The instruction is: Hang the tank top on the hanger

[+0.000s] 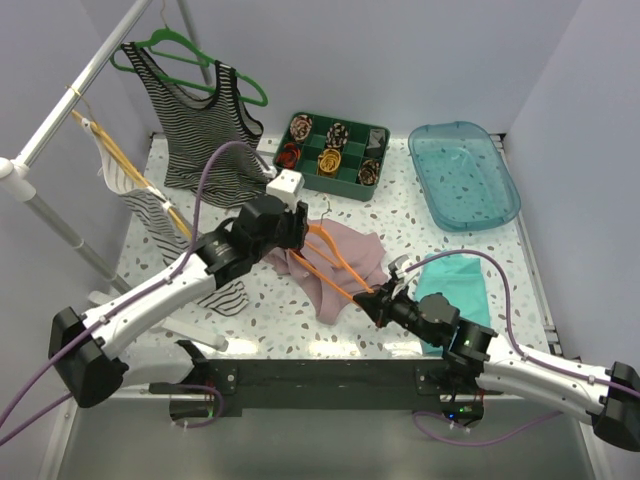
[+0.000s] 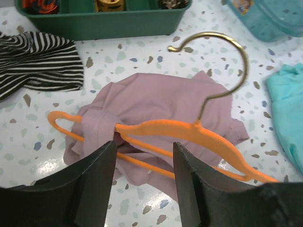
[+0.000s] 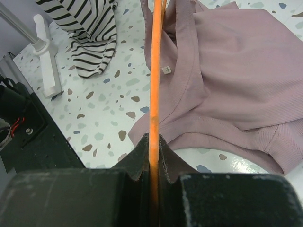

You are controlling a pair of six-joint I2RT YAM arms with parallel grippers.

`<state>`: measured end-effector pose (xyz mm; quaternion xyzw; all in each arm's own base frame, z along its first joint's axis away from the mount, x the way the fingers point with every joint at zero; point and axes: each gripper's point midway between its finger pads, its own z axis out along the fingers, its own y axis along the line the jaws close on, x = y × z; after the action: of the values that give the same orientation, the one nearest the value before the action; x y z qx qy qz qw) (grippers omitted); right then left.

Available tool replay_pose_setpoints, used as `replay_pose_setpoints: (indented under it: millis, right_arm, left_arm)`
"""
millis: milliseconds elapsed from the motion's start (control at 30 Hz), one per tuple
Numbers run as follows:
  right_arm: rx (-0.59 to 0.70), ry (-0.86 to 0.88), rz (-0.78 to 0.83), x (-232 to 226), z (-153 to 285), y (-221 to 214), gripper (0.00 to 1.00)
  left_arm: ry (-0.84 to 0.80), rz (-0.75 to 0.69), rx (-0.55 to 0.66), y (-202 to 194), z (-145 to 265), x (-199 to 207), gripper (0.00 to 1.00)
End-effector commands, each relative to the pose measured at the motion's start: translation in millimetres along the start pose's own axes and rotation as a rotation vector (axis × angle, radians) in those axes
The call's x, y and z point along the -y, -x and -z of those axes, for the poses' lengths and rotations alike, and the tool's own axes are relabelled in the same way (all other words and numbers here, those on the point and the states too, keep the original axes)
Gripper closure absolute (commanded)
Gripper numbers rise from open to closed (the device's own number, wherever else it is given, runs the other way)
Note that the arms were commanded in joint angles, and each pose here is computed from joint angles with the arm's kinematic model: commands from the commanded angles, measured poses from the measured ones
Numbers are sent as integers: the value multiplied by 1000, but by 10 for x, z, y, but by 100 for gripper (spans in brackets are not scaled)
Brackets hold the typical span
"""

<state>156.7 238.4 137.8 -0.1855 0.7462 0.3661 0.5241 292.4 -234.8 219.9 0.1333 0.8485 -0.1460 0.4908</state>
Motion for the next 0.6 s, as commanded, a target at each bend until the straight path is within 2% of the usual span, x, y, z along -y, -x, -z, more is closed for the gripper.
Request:
replay_pose_setpoints:
  millis: [0, 300, 567]
  right_arm:
    - [88, 2, -30, -51, -26, 239, 100]
    - [73, -2, -31, -39, -16, 203, 100]
    - [64, -7, -27, -38, -32, 194, 100]
  left_arm:
    - [-233, 4, 168, 355, 176, 366, 41]
    - [-367, 38, 206, 469, 27, 486, 32]
    - [-405, 53, 158, 423, -265, 557, 31]
